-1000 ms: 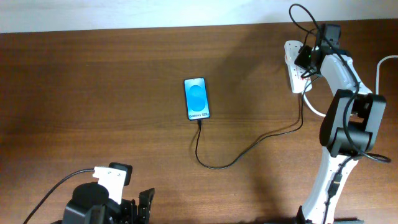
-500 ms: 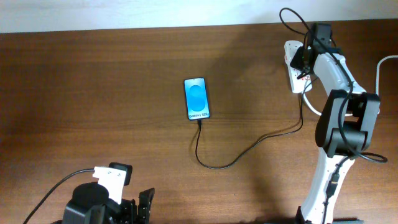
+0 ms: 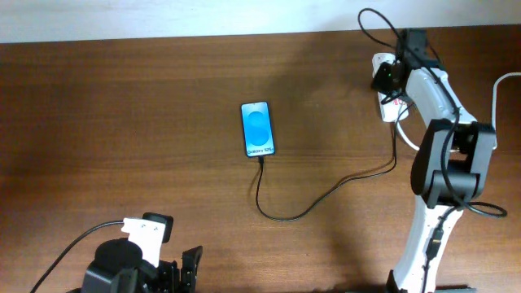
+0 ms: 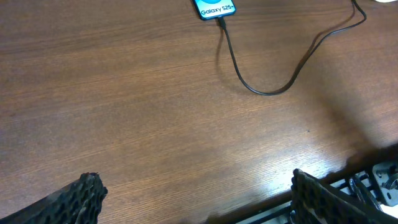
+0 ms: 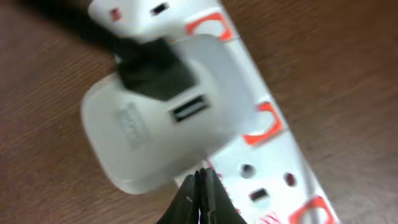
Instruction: Plug charger to phone and switch on socket
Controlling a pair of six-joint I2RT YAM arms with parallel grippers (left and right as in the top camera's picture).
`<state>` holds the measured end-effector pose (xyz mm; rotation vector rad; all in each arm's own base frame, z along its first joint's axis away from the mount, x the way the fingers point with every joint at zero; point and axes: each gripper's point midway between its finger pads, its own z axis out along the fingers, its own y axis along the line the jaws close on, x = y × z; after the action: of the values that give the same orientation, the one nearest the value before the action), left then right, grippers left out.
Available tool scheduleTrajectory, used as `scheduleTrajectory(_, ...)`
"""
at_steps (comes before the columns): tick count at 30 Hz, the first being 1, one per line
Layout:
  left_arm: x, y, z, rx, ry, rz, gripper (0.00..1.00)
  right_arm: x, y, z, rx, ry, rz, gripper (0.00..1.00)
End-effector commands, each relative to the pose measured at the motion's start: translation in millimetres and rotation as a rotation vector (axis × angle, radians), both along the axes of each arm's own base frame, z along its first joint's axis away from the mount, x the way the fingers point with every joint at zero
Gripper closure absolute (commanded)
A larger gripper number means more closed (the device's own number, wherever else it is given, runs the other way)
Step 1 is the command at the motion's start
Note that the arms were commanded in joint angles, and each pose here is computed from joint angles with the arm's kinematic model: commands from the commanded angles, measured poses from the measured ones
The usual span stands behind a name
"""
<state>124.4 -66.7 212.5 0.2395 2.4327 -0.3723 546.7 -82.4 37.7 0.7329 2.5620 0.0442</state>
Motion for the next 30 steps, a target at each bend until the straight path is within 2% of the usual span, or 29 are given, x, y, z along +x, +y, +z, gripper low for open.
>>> scheduleTrajectory(1,-0.3,0.6,0.0,0.007,-0.005,-0.006,0.01,-13.7,-25.5,15.2,0.042,-0.006,-0.195,0.96)
scheduleTrajectory(3,-0.3,0.6,0.0,0.007,-0.005,-0.006,0.01,-11.5,-35.1,17.3,0.041,-0.025,-0.210,0.96)
scheduleTrajectory(4,-0.3,0.6,0.0,0.007,-0.006,-0.006,0.01,-12.8,-38.1,16.9,0.044,-0.022,-0.214,0.74)
scheduleTrajectory(5,-0.3,0.6,0.0,0.007,-0.005,-0.006,0.01,-14.1,-37.3,16.1,0.032,-0.010,-0.160,0.30)
scheduleTrajectory(7,-0.3,0.6,0.0,0.007,-0.005,-0.006,0.01,-17.7,-33.7,14.0,-0.003,0.020,-0.049,0.08)
scheduleTrajectory(10,-0.3,0.6,0.0,0.007,-0.006,-0.006,0.01,-26.1,-35.7,12.1,0.016,0.051,0.032,0.08)
scheduleTrajectory(12,-0.3,0.6,0.0,0.007,-0.006,-0.006,0.01,-20.6,-23.3,17.6,0.068,0.017,0.157,0.14)
scheduleTrajectory(16,-0.3,0.6,0.0,0.007,-0.006,-0.006,0.01,-12.4,-10.9,41.8,0.018,-0.048,0.383,0.14)
scheduleTrajectory(24,-0.3,0.6,0.0,0.007,-0.005,-0.006,0.01,-8.3,-15.4,65.7,-0.042,-0.052,0.435,0.16)
scheduleTrajectory(30,-0.3,0.6,0.0,0.007,-0.005,-0.006,0.01,-0.9,1.3,50.2,-0.049,-0.054,0.526,0.15)
